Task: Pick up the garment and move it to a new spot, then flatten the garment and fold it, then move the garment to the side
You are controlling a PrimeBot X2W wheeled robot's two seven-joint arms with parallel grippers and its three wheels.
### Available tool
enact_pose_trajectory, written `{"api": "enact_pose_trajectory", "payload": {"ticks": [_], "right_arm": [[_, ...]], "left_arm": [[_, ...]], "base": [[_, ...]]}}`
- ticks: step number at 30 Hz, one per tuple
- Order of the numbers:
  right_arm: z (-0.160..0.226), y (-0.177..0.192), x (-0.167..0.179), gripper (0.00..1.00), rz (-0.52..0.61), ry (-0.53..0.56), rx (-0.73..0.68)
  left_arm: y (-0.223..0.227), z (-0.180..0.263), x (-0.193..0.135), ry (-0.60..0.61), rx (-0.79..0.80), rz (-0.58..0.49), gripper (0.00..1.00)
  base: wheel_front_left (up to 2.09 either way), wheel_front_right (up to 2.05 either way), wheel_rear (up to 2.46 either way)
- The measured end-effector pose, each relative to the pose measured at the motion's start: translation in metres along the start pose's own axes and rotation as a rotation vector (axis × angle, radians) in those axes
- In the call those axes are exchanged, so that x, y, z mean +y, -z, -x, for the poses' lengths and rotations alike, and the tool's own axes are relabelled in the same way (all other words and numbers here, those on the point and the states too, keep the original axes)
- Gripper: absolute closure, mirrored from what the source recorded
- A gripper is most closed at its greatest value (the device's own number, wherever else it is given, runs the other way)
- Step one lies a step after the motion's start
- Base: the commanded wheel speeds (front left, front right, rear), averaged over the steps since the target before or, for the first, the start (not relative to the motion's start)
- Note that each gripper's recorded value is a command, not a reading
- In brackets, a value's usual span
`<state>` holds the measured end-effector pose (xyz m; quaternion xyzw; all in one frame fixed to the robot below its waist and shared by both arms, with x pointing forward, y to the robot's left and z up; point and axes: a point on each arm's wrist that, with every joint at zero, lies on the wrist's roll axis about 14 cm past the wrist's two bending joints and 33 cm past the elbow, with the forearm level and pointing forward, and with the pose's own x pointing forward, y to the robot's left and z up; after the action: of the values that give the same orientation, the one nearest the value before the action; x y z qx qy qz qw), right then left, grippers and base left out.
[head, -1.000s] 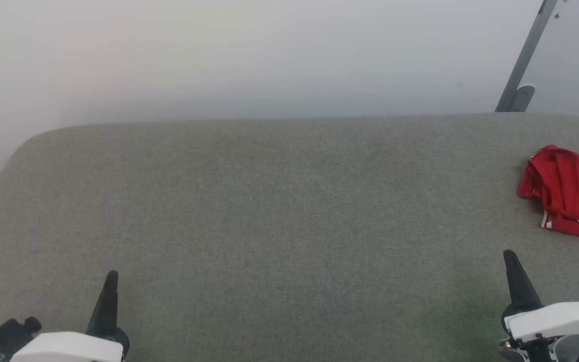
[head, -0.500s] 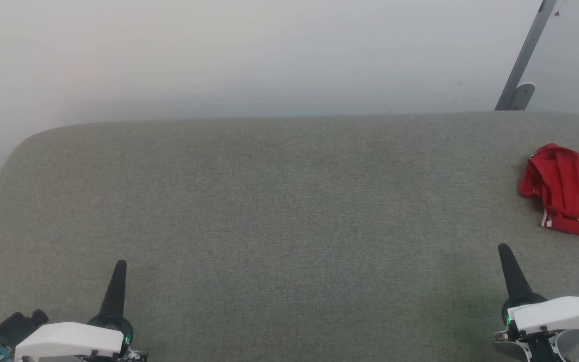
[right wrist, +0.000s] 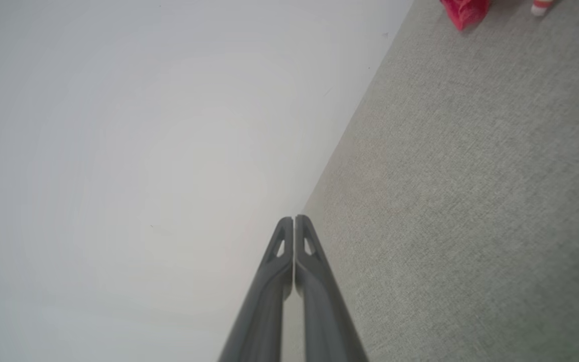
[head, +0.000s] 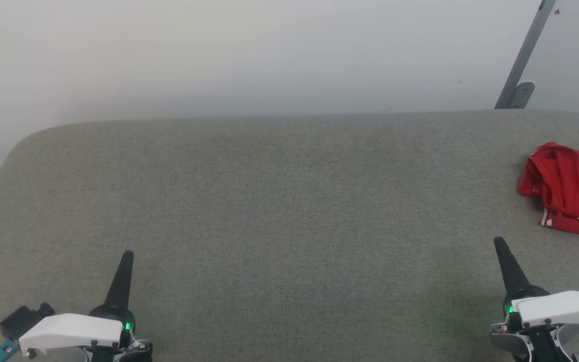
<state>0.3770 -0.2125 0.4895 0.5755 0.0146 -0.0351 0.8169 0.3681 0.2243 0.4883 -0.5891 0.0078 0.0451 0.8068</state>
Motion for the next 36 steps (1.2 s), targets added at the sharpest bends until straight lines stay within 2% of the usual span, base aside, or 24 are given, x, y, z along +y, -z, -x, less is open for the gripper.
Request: {"api": "enact_pose_trajectory", "payload": {"ticks": [36], "right_arm": [[-0.007, 0.006, 0.014, 1.00, -0.282, -0.044, 0.026]], "left_arm": [[0.017, -0.014, -0.019, 0.050, 0.046, 0.256, 1.00]], "base": [[0.00, 0.00, 0.00]]}}
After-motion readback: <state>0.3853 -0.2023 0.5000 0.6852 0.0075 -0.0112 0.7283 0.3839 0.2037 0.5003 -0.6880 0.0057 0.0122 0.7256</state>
